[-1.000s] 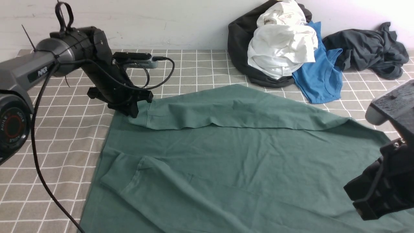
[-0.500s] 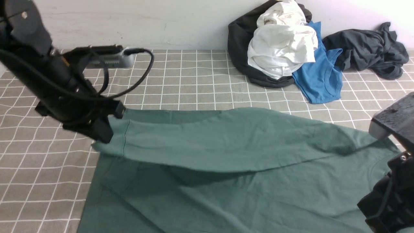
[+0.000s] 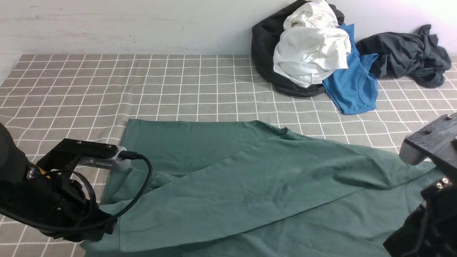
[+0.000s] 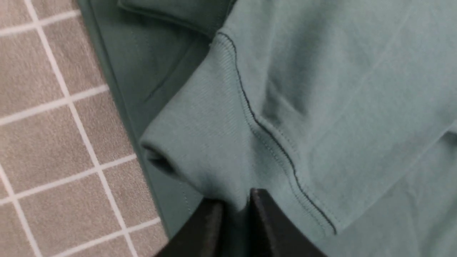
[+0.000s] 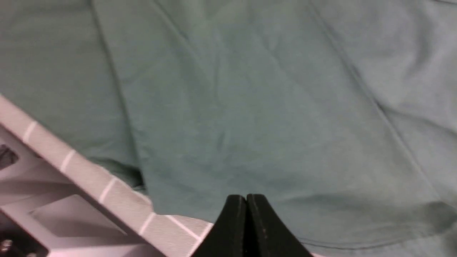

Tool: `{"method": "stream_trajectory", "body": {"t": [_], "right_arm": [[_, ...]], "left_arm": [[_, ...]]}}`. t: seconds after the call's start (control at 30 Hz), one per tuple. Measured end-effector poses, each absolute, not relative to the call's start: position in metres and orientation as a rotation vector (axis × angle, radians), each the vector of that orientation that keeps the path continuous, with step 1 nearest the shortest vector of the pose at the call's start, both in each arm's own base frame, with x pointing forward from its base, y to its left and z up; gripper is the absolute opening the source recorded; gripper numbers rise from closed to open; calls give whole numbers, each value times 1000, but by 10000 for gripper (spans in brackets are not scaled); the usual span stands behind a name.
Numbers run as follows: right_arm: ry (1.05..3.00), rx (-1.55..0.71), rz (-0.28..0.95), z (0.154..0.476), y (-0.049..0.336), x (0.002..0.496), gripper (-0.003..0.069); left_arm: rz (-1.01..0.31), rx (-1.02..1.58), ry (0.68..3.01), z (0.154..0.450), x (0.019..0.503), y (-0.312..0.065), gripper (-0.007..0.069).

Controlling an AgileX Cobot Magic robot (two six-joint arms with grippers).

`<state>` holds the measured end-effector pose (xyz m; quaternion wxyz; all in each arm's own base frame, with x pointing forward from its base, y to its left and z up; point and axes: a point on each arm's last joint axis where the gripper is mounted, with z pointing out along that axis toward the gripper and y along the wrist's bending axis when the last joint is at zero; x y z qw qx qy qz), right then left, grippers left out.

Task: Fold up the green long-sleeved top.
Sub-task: Use the left arm to drag and drop the cuff onto the cuff closest to the left arm, then use both arms simultaneously to clamp the lower edge of the clothing fabric

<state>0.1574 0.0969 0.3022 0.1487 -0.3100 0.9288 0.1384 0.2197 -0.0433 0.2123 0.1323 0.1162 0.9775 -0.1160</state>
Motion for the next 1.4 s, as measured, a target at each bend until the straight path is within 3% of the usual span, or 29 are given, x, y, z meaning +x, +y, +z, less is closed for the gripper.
{"method": "stream_trajectory", "body": {"t": [0.03,0.17,0.23,0.3,0.37,0.47,0.5,0.63,0.73,1.0,1.4], "right_arm": [[2669,-891,401,302,97,157,-14],[2620,-910,437,310,98,148,-14],[2596,-929,443,313,99,144,-14],[2546,-982,460,319,102,132,-14],[2510,-1027,463,323,103,125,-14],[2487,-1067,444,325,103,120,-14],[2481,-1083,426,325,103,119,-14],[2479,-1090,407,325,102,120,-14],[2478,-1092,401,324,102,120,-14],[2477,-1094,397,324,102,120,-14],[2466,-1114,393,324,102,120,-14]], "left_arm": [[-337,343,2835,212,220,-43,125],[-351,431,2815,218,217,-48,339],[-360,520,2798,222,214,-54,395],[-365,789,2753,229,201,-71,477],[-357,1035,2723,229,188,-88,506],[-327,1353,2693,220,167,-103,519],[-277,1571,2664,208,148,-111,521],[-107,1952,2541,183,114,-116,520],[-34,2087,2452,170,98,-117,520],[51,1996,2430,152,90,-114,520],[30,2017,2455,146,88,-117,520]]}}
